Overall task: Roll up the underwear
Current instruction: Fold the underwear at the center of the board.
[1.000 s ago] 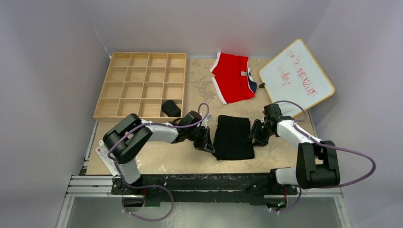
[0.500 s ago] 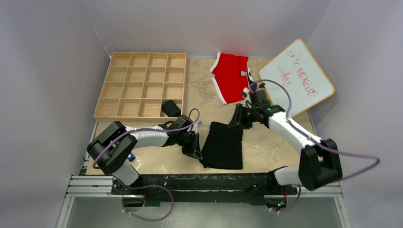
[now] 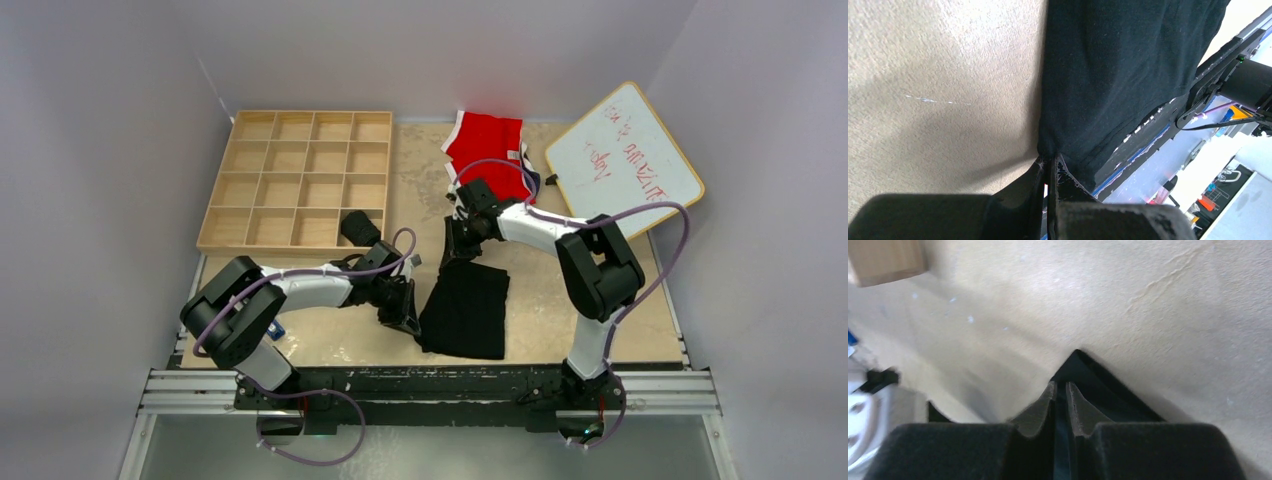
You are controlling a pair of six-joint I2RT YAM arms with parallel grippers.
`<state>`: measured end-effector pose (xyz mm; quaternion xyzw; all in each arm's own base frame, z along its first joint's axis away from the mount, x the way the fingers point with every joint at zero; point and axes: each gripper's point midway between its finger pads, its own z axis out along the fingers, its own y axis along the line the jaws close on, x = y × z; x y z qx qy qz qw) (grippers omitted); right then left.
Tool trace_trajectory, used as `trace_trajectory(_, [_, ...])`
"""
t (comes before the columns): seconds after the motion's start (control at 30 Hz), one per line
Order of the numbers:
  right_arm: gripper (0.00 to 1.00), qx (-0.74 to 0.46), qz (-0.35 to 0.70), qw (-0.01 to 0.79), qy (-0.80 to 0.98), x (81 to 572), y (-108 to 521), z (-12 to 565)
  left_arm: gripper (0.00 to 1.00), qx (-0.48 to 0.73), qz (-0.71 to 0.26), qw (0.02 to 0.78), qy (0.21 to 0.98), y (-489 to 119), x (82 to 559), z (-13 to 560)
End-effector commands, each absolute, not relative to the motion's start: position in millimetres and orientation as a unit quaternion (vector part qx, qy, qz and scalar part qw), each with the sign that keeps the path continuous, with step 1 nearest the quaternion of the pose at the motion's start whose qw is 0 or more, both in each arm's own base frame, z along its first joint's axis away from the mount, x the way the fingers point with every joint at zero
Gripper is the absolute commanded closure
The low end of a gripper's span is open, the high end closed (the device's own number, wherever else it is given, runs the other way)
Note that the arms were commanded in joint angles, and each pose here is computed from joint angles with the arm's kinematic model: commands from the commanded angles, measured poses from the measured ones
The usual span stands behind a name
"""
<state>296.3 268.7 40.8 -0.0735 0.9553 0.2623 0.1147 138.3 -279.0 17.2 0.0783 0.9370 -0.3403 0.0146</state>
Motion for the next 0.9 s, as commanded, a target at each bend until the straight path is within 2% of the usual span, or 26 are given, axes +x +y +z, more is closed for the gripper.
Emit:
trace_trajectory(0.0, [0.89, -0.065, 0.215, 0.121, 0.967, 307.6, 257.3, 23.1, 1.0, 0.087, -0.342, 0.028, 0.935, -277.0, 142.0, 21.3])
trace_trajectory(0.17, [0.92, -0.03, 0.148, 0.134, 0.979, 317.0, 235.9, -3.4, 1.0, 0.074, -0.333, 0.017, 0.94, -267.1, 130.9, 18.3])
trace_trajectory(0.43, [0.92, -0.018, 0.161, 0.152, 0.975, 324.0, 240.3, 2.6, 1.0, 0.048, -0.308, 0.026, 0.95, -252.6, 127.2, 13.4])
trace_trajectory(0.53, [0.88, -0.032, 0.181, 0.161, 0.97, 326.2, 246.6, 17.2, 0.99, 0.05, -0.312, 0.034, 0.948, -258.4, 134.5, 18.9])
trace_trajectory(0.67, [0.78, -0.072, 0.243, 0.171, 0.952, 325.9, 266.4, 58.3, 0.6, 0.048, -0.293, 0.062, 0.953, -257.0, 148.9, 29.5])
trace_trajectory(0.73, [0.73, -0.075, 0.243, 0.18, 0.95, 324.0, 263.6, 76.3, 0.45, 0.042, -0.281, 0.08, 0.955, -252.4, 156.1, 38.2])
trace_trajectory(0.77, [0.72, -0.072, 0.233, 0.185, 0.952, 321.8, 258.3, 82.6, 0.4, 0.039, -0.279, 0.091, 0.955, -250.5, 159.5, 43.7])
trace_trajectory(0.87, [0.7, -0.065, 0.214, 0.192, 0.955, 310.0, 242.8, 91.3, 0.35, 0.032, -0.278, 0.116, 0.953, -245.8, 167.0, 61.3])
